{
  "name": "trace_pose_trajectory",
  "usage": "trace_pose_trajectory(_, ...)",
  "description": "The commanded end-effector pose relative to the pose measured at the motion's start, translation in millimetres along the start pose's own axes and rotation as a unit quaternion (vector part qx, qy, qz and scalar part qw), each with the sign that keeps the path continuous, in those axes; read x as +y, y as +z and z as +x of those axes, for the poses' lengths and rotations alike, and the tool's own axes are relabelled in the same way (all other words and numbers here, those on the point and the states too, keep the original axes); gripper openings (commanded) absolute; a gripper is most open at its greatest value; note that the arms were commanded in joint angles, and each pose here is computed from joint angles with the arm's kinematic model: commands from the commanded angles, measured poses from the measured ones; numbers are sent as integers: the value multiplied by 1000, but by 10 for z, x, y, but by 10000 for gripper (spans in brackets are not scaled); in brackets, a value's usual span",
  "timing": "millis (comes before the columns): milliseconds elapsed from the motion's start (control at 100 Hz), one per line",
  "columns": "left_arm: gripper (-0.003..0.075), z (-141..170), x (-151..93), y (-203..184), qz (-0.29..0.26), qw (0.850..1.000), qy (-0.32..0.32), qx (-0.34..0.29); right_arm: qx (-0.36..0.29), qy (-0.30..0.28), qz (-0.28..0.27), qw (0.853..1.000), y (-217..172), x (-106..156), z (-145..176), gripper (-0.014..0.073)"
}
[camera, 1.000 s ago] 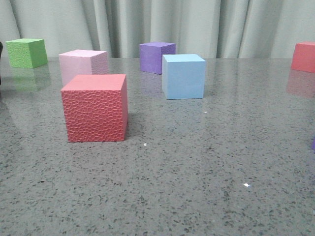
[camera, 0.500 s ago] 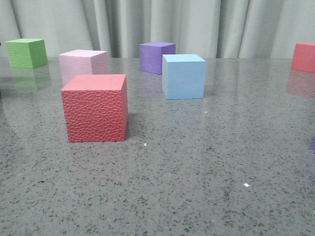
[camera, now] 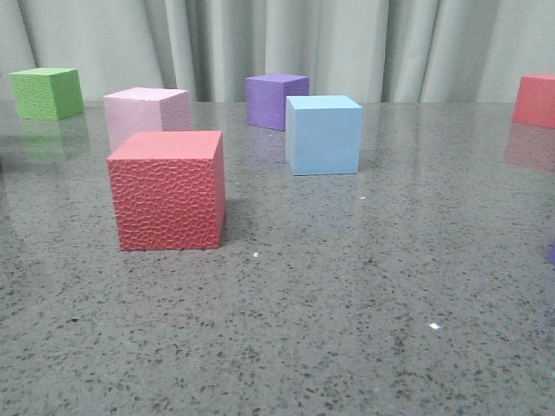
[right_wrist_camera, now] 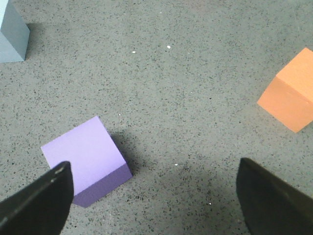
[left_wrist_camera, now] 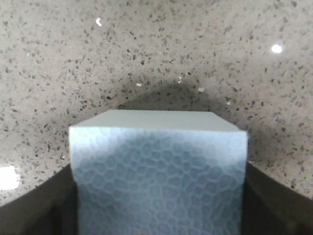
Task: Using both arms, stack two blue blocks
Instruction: 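Close the left gripper on the light-blue cube and lift it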
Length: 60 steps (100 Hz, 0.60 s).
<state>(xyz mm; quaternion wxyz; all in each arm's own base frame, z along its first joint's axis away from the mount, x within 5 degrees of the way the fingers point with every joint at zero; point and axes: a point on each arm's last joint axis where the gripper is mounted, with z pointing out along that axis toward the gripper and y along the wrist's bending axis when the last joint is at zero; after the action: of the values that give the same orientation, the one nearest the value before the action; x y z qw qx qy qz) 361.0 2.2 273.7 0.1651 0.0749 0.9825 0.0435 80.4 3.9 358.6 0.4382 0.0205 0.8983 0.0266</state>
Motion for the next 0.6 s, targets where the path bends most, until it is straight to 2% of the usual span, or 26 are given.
trace_pose_trajectory(0,258,-47,30,-364,-7,998,-5,-61,-39,-6,3,999,-47,-5,-104,664)
trace_pose_trajectory(330,258,-120,-34,-801,28,997,-18,-73,-39,-6,3,999,-47,-5,-104,664)
trace_pose_trajectory(590,258,-315,-343,-1281,51,989,23,-140,-38,-6,3,999,-46,-5,-103,664)
